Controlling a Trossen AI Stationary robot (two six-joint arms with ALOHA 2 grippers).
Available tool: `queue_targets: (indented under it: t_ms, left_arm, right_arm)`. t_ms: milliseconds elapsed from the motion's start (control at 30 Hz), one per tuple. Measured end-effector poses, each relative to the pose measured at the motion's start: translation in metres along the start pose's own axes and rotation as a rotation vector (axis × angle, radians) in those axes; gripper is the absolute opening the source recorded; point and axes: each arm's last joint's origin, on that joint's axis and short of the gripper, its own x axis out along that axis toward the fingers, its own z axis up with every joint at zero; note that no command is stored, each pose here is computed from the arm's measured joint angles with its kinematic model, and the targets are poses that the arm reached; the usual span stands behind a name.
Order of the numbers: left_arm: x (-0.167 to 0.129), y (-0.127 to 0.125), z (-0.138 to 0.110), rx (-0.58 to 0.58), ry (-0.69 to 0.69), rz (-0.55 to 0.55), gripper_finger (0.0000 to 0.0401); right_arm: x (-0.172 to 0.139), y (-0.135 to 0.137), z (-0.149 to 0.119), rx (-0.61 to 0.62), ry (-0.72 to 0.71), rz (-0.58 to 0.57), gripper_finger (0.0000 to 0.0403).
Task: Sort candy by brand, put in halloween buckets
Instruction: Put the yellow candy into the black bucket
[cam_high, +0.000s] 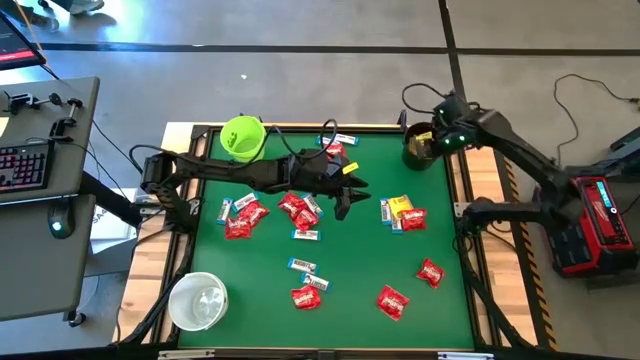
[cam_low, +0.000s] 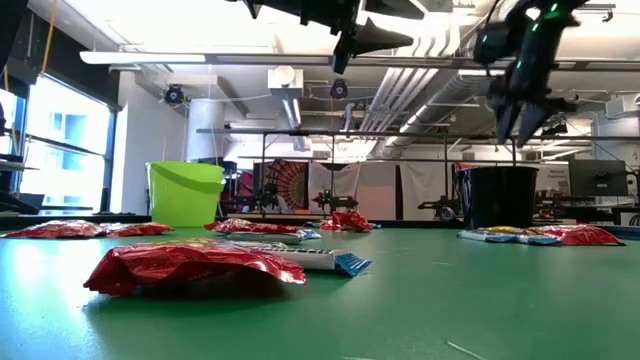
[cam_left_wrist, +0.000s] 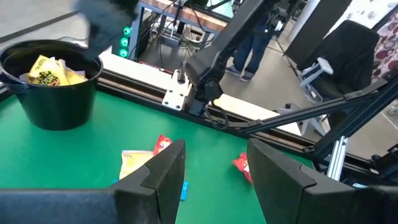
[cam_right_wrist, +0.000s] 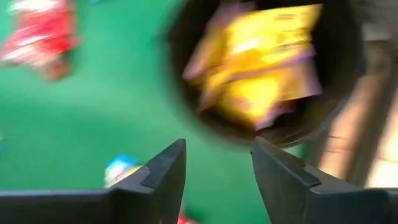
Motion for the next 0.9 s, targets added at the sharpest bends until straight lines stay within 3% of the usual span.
queue_targets:
  t_ms: [100,200,600,900]
  left_arm:
    - [0.000,0.003,-0.001,-0.001,0.016,0.012,0.0163]
    - [0.000,0.004,-0.002,-0.002,0.030,0.018,0.0163]
    - [0.000,0.005,-0.005,0.003,0.073,-0.023,0.0163]
    - [0.000,0.004,-0.005,0.002,0.074,-0.025,0.0163]
  right_arm:
    - [-0.014,0.011,-0.019,-0.110,0.014,0.218,0.0170]
    - [-0.012,0.019,-0.037,-0.152,0.023,0.282,0.0170]
    - [0.073,0.023,-0.087,-0.091,0.094,0.287,0.0169]
    - [0.101,0.019,-0.110,-0.149,0.065,0.194,0.0169]
